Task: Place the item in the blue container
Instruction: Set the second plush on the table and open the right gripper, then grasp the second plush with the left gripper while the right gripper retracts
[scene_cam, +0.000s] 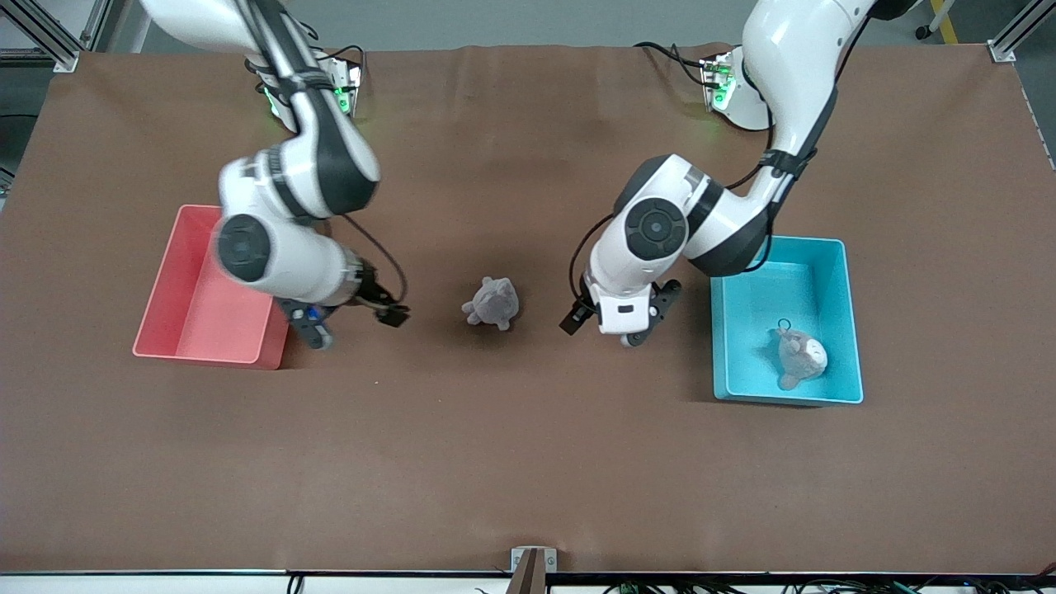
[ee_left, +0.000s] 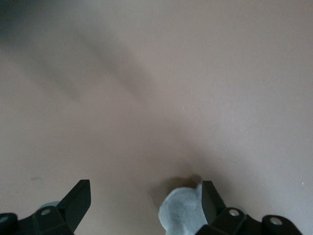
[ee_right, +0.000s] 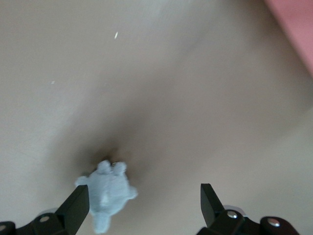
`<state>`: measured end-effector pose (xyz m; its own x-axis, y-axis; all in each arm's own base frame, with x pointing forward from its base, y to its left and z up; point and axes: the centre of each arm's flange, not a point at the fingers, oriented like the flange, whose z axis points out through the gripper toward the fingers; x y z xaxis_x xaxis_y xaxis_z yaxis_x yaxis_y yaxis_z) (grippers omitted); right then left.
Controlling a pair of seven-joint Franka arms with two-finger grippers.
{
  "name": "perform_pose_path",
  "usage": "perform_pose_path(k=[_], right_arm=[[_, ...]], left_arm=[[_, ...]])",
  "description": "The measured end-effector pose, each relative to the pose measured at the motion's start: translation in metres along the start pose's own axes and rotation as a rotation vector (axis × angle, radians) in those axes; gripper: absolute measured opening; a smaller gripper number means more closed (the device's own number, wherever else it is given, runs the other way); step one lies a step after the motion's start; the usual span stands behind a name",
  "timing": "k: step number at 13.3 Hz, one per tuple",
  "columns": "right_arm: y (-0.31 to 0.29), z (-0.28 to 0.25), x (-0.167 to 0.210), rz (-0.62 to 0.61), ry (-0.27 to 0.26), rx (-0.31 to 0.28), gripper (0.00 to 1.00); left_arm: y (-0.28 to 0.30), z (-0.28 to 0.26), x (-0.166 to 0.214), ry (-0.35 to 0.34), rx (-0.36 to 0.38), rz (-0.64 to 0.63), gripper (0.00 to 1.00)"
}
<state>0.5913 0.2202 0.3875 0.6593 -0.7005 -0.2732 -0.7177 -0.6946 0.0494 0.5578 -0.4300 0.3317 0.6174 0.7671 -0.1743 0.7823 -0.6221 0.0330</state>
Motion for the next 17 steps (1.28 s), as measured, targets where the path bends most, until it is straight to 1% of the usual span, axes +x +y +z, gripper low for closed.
perform_pose_path(k=[2, 4, 8, 9, 10, 14, 16, 17], right_arm=[[0.035, -0.021, 0.039, -0.093, 0.01, -0.041, 1.0], [0.067, -0.037, 0.072, -0.178, 0.008, -0.07, 1.0], [0.132, -0.072, 0.127, -0.342, 0.01, -0.109, 1.0], [0.15, -0.082, 0.14, -0.383, 0.016, -0.116, 1.0], [0.168, -0.092, 0.152, -0.423, 0.027, -0.121, 1.0], [0.228, -0.134, 0.194, -0.599, 0.081, -0.134, 1.0], [0.246, -0.163, 0.201, -0.628, 0.1, -0.145, 1.0], [0.249, -0.178, 0.2, -0.629, 0.108, -0.145, 1.0]], left_arm=[[0.007, 0.016, -0.025, -0.008, -0.022, -0.011, 1.0], [0.012, 0.037, -0.05, -0.017, -0.055, -0.028, 1.0], [0.023, 0.069, -0.087, -0.038, -0.173, -0.072, 1.0], [0.024, 0.077, -0.093, -0.041, -0.192, -0.082, 1.0], [0.024, 0.087, -0.098, -0.036, -0.194, -0.085, 1.0], [0.016, 0.129, -0.118, -0.018, -0.157, -0.071, 1.0], [0.014, 0.142, -0.12, -0.02, -0.159, -0.066, 1.0], [0.014, 0.147, -0.122, -0.022, -0.172, -0.062, 1.0]])
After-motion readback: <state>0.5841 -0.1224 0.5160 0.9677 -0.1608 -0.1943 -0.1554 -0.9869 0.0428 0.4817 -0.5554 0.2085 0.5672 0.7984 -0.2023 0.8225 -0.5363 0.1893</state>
